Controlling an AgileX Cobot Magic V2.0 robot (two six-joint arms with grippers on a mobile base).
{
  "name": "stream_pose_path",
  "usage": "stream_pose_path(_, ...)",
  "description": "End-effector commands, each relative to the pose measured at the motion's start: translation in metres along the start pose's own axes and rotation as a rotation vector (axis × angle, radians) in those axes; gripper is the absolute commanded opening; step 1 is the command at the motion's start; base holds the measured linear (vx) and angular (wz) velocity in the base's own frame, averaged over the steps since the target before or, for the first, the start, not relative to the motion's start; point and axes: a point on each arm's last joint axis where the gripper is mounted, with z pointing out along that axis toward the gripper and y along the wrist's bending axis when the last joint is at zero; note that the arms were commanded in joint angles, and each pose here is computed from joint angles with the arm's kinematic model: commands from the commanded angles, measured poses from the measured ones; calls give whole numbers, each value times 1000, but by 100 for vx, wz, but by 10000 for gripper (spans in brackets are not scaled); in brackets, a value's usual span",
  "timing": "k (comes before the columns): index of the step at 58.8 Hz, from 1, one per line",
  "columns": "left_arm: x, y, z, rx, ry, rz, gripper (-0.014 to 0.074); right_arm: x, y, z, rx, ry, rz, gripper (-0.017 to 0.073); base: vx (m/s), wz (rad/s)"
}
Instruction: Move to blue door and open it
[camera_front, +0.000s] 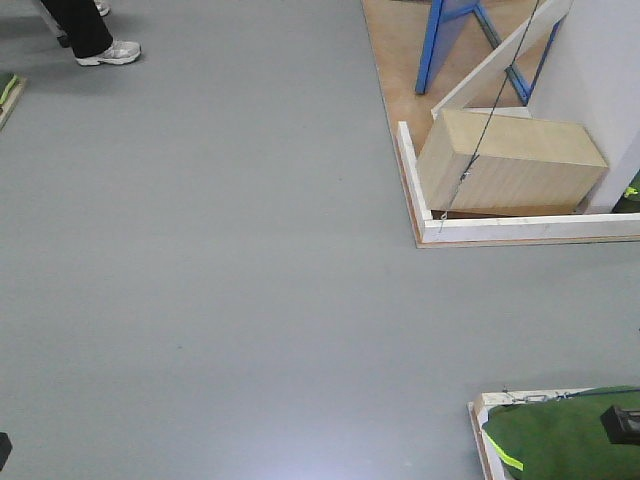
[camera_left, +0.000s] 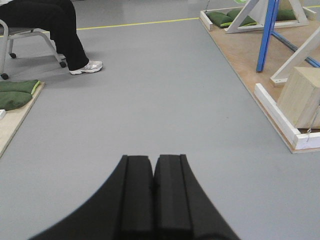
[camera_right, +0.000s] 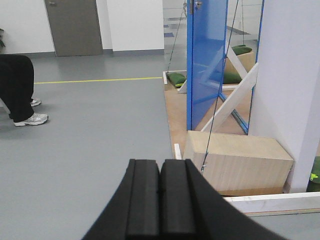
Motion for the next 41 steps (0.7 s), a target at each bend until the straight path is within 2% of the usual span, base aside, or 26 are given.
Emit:
stream_pose_path(1,-6,0,-1,-5,-90,-4,70,-2,-2,0,21,-79,-14,3,0,0)
stream_pose_path(41,-6,0,-1,-5,-89,-4,70,-2,-2,-1,23,-86,-14,3,1,0)
